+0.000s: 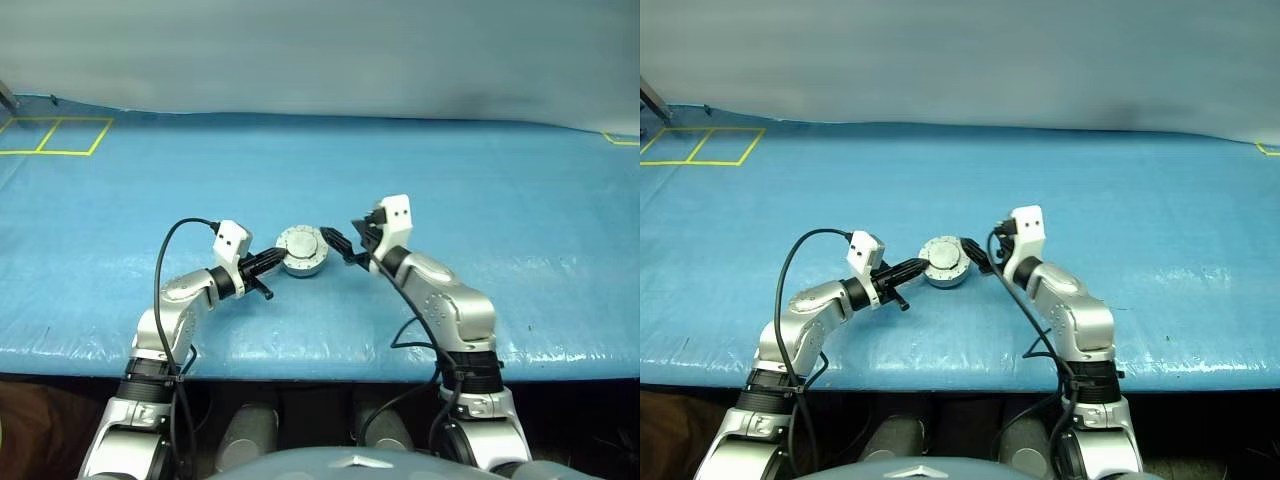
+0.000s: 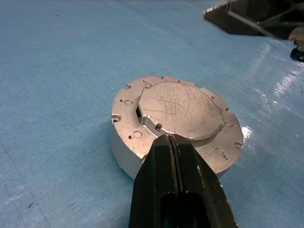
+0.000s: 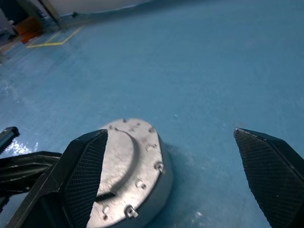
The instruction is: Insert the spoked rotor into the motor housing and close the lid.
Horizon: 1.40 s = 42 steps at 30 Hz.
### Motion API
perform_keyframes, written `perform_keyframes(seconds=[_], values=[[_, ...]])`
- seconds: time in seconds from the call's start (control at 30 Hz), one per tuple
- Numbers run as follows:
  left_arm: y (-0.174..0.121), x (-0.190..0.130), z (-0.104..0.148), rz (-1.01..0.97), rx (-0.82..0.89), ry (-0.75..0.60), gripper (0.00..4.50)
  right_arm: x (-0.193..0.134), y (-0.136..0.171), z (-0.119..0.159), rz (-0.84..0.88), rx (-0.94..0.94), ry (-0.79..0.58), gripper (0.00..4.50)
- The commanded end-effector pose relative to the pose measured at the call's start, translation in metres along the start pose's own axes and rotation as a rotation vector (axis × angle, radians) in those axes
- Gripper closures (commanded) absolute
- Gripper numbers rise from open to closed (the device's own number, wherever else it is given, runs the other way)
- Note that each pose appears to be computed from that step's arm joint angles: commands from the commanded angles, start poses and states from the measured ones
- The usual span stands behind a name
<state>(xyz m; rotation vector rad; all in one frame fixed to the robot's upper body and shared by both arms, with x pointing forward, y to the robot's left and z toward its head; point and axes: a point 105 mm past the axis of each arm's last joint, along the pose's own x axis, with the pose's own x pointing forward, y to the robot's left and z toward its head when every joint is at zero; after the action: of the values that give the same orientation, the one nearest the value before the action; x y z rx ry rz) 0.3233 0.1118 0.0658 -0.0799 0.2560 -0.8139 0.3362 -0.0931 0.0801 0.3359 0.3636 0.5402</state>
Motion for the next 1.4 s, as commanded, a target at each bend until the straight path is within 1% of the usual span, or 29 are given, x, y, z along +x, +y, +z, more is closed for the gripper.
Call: perform_keyframes(seconds=[0.03,0.13,0.23,0.37,0.5,0.6,0.93,1.13,1.23,1.27,1.4], values=[[-0.006,0.002,0.004,-0.024,0.016,-0.015,4.5,-0.008,0.008,-0.007,0.039,0.113,0.022,0.01],[-0.004,0.001,0.003,-0.014,0.018,-0.014,4.5,-0.011,0.012,-0.021,0.053,0.211,0.058,0.01],[-0.002,0.0,0.002,0.001,0.026,-0.006,4.5,-0.01,0.022,-0.031,0.1,0.359,0.069,0.01],[-0.001,0.0,0.001,0.007,0.041,0.006,4.5,-0.006,0.031,-0.036,0.155,0.545,0.065,0.01],[-0.001,0.0,0.001,0.009,0.045,0.005,4.5,0.001,0.028,-0.037,0.151,0.654,0.056,0.01],[0.0,-0.001,0.001,0.012,0.049,0.005,4.5,0.005,0.029,-0.035,0.165,0.686,0.05,0.01],[0.001,-0.003,0.002,0.022,0.061,0.006,4.5,0.022,0.049,-0.034,0.23,0.716,0.07,0.01],[0.002,-0.003,0.002,0.027,0.068,0.006,4.5,0.028,0.053,-0.033,0.254,0.751,0.063,0.01],[0.002,-0.004,0.002,0.032,0.073,0.005,4.5,0.029,0.054,-0.032,0.267,0.772,0.052,0.64],[0.002,-0.004,0.001,0.033,0.074,0.006,4.5,0.029,0.054,-0.031,0.272,0.78,0.047,1.02],[0.002,-0.004,0.001,0.035,0.077,0.007,4.5,0.029,0.055,-0.031,0.28,0.791,0.045,2.25]])
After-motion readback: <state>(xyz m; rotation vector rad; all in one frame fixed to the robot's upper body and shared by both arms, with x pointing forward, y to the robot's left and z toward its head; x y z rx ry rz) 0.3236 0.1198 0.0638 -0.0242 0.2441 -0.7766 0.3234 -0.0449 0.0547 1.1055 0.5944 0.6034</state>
